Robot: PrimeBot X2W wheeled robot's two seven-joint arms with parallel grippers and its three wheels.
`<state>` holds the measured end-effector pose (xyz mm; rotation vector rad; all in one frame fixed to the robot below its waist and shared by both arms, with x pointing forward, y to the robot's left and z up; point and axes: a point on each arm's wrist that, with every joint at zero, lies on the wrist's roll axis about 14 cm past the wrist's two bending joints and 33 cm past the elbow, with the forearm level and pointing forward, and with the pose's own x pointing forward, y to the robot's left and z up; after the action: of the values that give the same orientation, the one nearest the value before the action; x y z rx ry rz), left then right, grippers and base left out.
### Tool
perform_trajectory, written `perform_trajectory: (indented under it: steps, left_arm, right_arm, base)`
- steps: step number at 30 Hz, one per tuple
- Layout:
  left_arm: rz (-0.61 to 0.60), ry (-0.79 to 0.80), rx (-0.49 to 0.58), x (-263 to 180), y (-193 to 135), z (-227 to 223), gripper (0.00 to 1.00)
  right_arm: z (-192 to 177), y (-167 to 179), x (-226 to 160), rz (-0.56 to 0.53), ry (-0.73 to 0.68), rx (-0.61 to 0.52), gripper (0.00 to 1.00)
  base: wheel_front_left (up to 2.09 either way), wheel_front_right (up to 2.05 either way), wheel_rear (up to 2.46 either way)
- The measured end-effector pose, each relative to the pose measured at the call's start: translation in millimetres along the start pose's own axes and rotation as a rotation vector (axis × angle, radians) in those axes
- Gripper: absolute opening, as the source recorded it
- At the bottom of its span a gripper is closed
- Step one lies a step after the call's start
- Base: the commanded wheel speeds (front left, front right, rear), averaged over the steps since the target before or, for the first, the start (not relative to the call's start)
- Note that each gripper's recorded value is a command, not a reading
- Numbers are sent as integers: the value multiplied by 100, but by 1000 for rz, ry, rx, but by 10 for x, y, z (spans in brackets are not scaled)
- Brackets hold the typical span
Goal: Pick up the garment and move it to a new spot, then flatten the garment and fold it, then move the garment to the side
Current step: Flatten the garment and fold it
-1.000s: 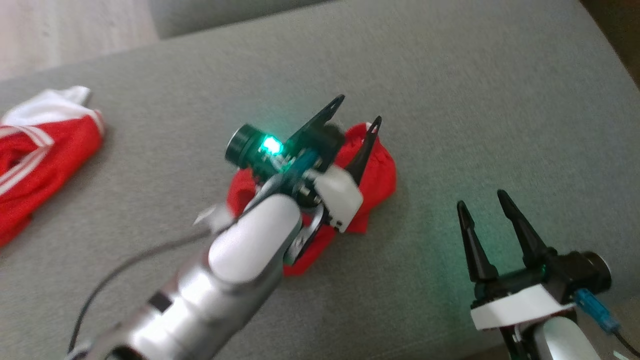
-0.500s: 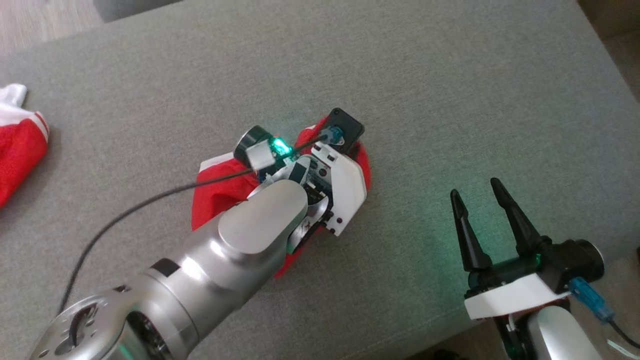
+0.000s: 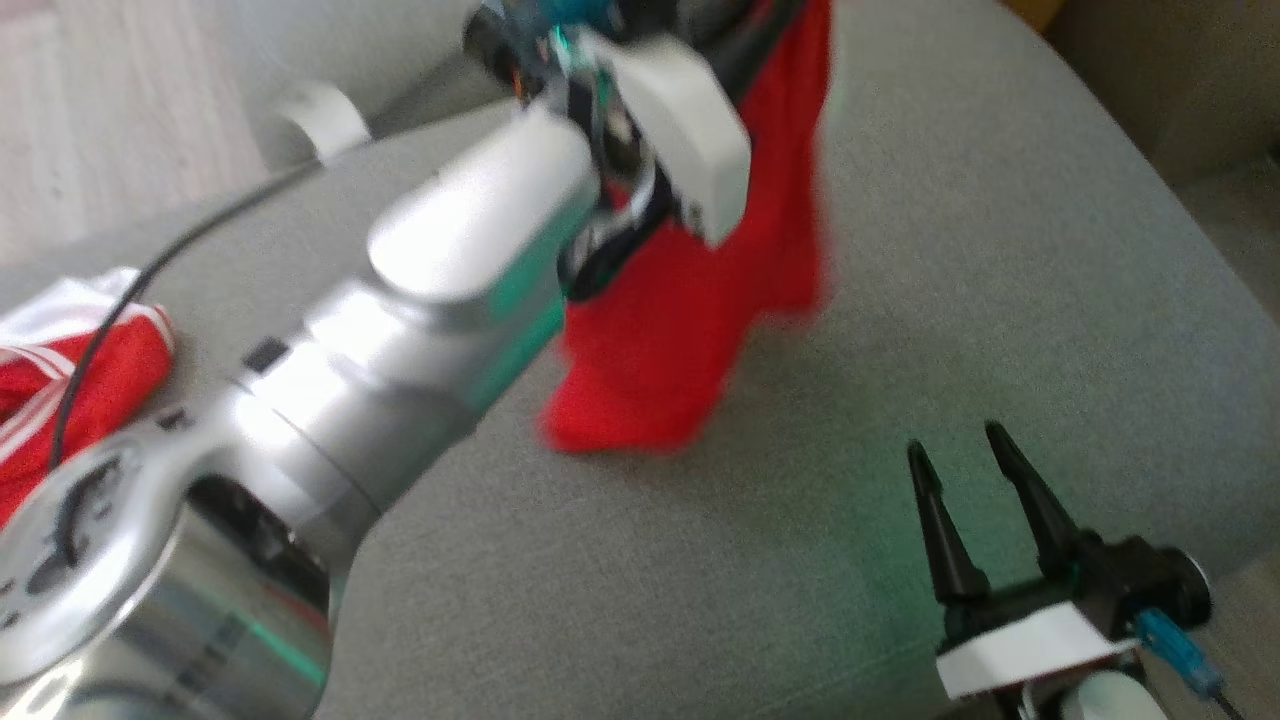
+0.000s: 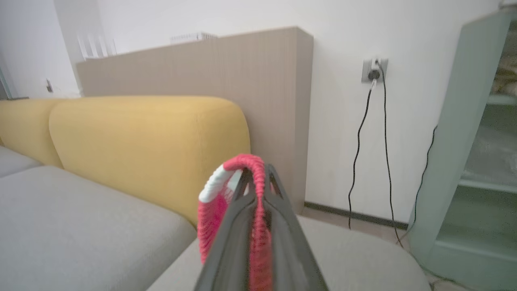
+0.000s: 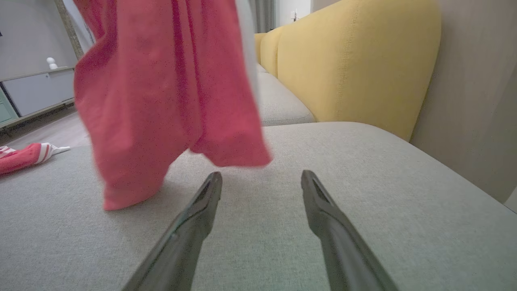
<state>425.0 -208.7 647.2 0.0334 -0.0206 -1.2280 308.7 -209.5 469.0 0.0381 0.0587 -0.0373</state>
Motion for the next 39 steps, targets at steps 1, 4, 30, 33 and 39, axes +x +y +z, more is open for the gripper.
perform_trajectory:
  steps: [1,4,30,33,39]
  left_arm:
    - [2,-42,-1,-7,-4,190,0]
    - [7,-124,-3,-71,-44,551,0]
    - [201,233,-456,-1541,-958,-2280,100]
    - [228,204,-511,-1528,-952,-2225,100]
    - [248,209,-614,-1512,-928,-2221,100]
  right_arm:
    - [2,-11,-41,-6,-3,3,100]
    - [-1,-30,-124,-16,-9,6,100]
    - [-9,261,183,101,-4,-3,100]
    - [9,283,185,108,-11,-2,100]
    - [19,275,166,105,-15,-2,100]
  base:
    - [0,0,0]
    - [0,0,0]
    - [0,0,0]
    - [0,0,0]
    - [0,0,0]
